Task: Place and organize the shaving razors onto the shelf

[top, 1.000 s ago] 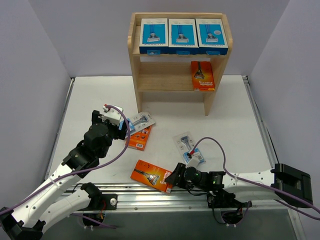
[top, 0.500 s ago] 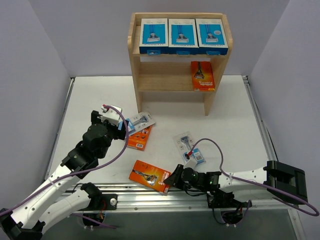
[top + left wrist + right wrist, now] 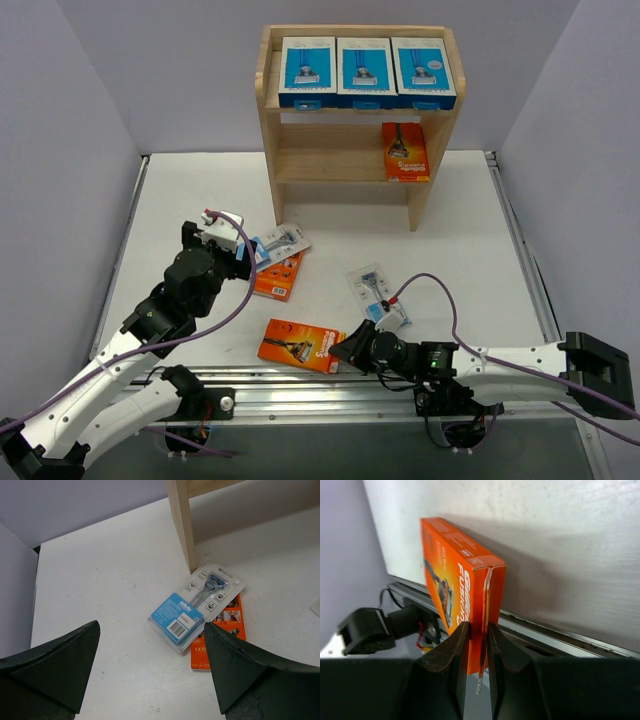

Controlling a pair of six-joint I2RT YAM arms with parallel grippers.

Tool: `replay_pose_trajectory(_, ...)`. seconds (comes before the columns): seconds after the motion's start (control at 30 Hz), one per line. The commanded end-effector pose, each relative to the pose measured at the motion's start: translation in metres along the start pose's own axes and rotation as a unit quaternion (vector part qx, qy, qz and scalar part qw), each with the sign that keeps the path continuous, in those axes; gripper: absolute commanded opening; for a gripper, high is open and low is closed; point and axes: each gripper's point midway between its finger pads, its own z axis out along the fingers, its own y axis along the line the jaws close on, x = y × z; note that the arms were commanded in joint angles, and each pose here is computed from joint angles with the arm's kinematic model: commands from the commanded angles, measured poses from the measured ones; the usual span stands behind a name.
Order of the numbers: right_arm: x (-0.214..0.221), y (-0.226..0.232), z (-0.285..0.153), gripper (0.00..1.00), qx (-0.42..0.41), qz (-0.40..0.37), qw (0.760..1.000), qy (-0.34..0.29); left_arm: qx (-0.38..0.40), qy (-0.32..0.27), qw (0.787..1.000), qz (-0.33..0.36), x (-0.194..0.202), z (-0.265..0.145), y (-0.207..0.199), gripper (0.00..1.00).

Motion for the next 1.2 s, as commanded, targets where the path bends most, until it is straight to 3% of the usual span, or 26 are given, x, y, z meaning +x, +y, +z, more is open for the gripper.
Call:
replay_pose_trajectory(0.0,-0.026,0.022,-0.006,0.0,-0.027,0.045,0.997,-0.064,0.004,-0.029,0.999,-0.025,-0.021,-0.005,0.002,0.94)
replay_pose_trajectory(0.53,-0.075,0.051,-0.022,0.0,-0.076,0.114,0.976,-0.172,0.015,-0.038,0.998,-0.041,-0.026,-0.009,0.0,0.94)
replay_pose_trajectory(0.87,-0.152,0.106,-0.055,0.0,-0.103,0.117,0.94,-0.302,0.032,-0.038,0.998,-0.045,-0.026,-0.009,-0.011,0.94)
replay_pose_trajectory(1.17,-0.226,0.163,-0.096,0.0,-0.105,0.109,0.889,-0.432,0.039,-0.046,0.997,-0.052,-0.028,-0.013,-0.014,0.94)
